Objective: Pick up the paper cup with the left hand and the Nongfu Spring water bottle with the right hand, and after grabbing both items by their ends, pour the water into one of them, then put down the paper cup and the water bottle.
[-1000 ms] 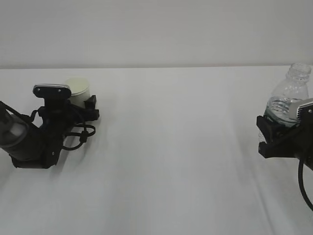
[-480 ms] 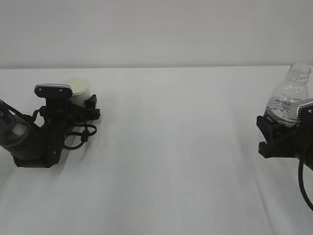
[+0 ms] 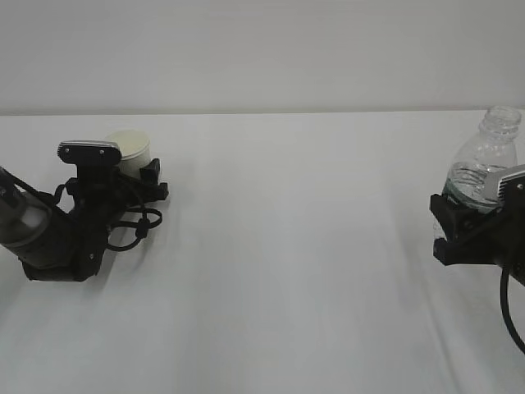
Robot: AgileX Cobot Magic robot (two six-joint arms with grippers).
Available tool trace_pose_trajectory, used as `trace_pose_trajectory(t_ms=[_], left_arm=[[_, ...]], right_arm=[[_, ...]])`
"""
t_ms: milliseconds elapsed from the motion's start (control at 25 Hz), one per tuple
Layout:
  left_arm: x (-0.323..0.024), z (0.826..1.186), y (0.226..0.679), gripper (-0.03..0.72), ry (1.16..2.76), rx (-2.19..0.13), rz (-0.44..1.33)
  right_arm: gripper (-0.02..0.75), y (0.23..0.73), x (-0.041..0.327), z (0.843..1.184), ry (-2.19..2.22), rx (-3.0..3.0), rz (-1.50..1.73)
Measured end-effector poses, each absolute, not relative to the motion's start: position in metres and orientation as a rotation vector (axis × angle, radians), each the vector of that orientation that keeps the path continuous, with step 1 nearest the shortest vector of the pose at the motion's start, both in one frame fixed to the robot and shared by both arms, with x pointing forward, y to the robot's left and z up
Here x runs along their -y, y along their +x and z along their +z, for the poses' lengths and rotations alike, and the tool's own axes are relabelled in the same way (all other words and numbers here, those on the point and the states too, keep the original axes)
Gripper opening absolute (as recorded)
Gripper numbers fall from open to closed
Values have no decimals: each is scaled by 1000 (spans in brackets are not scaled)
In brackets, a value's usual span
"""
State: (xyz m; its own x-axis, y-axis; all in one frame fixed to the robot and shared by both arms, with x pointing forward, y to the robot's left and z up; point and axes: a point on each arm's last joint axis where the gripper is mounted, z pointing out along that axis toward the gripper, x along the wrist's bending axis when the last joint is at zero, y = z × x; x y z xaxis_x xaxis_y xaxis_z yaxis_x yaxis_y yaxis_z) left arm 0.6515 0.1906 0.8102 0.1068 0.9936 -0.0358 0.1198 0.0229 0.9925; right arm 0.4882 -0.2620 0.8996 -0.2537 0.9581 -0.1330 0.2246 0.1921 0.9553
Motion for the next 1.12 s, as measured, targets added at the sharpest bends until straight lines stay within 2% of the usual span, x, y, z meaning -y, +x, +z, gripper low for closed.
trace_pose_trajectory(t_ms=[160, 680, 1120], left_arm=[[-191, 810, 651, 512, 1323, -1227, 1048], [-191, 828, 653, 494, 1285, -1214, 1063], [-204, 858, 611, 484, 1327, -1236, 1048]], right_arm=[[402, 488, 262, 900, 1139, -1646, 1124], [402, 488, 262, 899, 1140, -1648, 1123], [402, 488, 262, 899, 1140, -1648, 1123]])
